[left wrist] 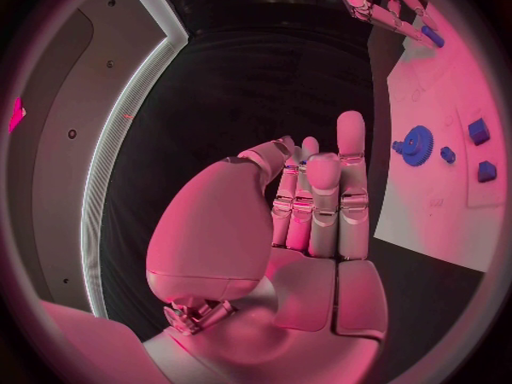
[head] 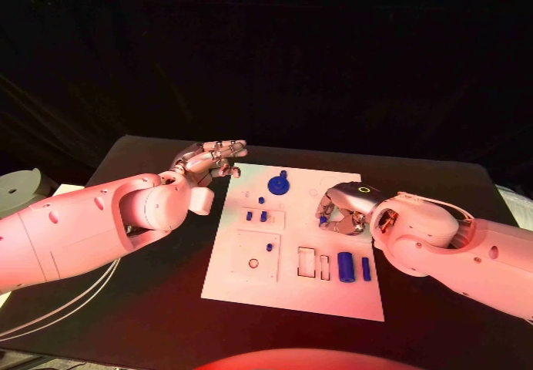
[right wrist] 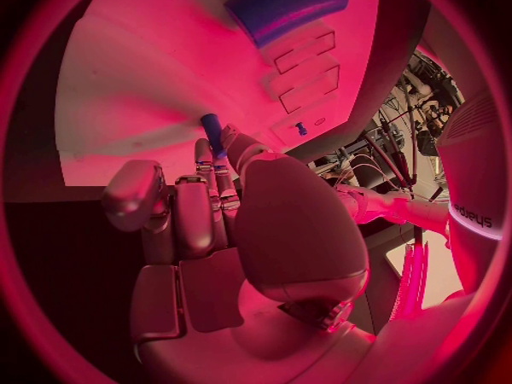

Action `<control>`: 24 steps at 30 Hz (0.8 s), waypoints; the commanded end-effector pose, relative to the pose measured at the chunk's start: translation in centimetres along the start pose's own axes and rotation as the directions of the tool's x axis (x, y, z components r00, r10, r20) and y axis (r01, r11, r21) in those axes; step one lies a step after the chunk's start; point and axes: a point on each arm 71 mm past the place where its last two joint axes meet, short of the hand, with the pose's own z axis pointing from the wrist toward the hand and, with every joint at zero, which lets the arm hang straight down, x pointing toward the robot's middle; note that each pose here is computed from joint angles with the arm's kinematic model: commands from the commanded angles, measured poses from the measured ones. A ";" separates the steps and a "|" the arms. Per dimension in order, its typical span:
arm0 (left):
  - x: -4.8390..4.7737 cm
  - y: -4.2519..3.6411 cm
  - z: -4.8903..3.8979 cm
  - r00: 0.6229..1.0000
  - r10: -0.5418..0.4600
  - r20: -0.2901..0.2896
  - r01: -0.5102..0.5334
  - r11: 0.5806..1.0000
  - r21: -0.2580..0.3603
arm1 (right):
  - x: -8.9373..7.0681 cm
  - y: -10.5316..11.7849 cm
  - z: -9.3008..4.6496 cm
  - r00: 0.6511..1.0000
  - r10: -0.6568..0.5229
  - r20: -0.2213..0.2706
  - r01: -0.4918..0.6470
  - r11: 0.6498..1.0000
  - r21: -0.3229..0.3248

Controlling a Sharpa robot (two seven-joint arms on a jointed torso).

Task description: Assemble the parts on the task board

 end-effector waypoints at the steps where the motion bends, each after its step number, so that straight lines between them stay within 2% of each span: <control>1: 0.26 -0.04 0.01 1.000 -0.004 -0.022 0.004 1.000 0.002 | 0.1 0.2 0.1 1.000 -0.003 -0.006 0.003 1.000 -0.004; 10: 0.27 -0.04 0.01 1.000 -0.004 -0.024 0.004 1.000 0.002 | 0.0 0.3 0.1 1.000 -0.004 0.008 0.004 1.000 -0.008; 16: 0.27 -0.04 0.00 1.000 -0.004 -0.025 0.004 1.000 0.002 | -0.3 0.5 0.0 0.998 -0.005 0.056 0.006 1.000 -0.018; 24: 0.23 -0.05 0.00 1.000 -0.004 -0.023 0.004 1.000 0.001 | -0.6 0.7 -0.2 0.996 -0.002 0.087 0.004 1.000 -0.030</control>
